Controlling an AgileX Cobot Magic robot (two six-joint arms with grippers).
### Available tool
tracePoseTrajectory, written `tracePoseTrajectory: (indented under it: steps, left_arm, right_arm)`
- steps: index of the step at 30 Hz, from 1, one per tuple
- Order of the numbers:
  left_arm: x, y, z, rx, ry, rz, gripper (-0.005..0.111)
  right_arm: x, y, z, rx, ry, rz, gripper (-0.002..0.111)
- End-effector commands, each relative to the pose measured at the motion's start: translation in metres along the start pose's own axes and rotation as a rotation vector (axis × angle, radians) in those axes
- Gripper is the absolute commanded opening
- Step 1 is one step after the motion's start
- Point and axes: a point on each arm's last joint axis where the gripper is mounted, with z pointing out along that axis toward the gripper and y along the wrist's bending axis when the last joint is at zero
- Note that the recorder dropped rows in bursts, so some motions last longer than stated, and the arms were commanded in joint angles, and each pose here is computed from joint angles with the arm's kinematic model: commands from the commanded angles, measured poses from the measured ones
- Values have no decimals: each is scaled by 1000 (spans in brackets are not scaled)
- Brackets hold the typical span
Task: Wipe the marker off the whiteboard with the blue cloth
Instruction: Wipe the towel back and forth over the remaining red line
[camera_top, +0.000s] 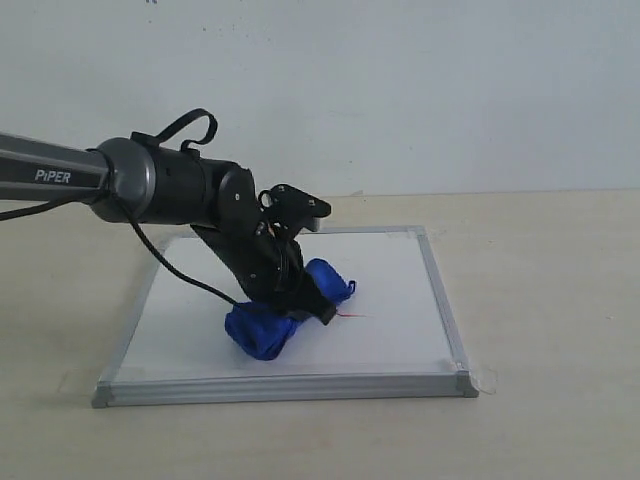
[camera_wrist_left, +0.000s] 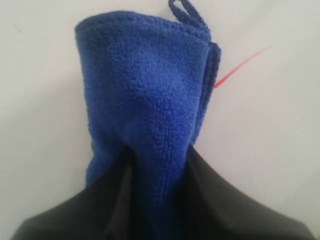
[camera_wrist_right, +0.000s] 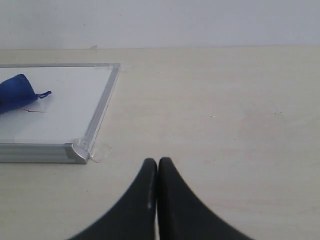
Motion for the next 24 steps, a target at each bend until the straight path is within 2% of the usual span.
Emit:
tracePoseTrajectory:
  steps: [1,4,6,8,10,15,24]
  left_arm:
    - [7,34,-1,-22,47,-130,4]
    - [16,52,-3,-28,87,-170,4]
    - [19,56,-4,-28,104,-179,4]
    - [20,57,-4,-28,108,-189,4]
    - [16,50,-3,-9,93,-203,4]
    - [5,13,1,62,68,-159,4]
    - [-5,-77,4,156,87,72,4]
  right_arm:
    - [-1,0,0,7,-10,-6,0]
    - [-1,0,0,7,-10,-6,0]
    - [-1,0,0,7,-10,-6,0]
    - [-1,0,0,7,-10,-6,0]
    - [-1,0,0,7,-10,-6,0]
    - [-1,0,0,7,-10,-6,0]
    - [-1,0,0,7,-10,-6,0]
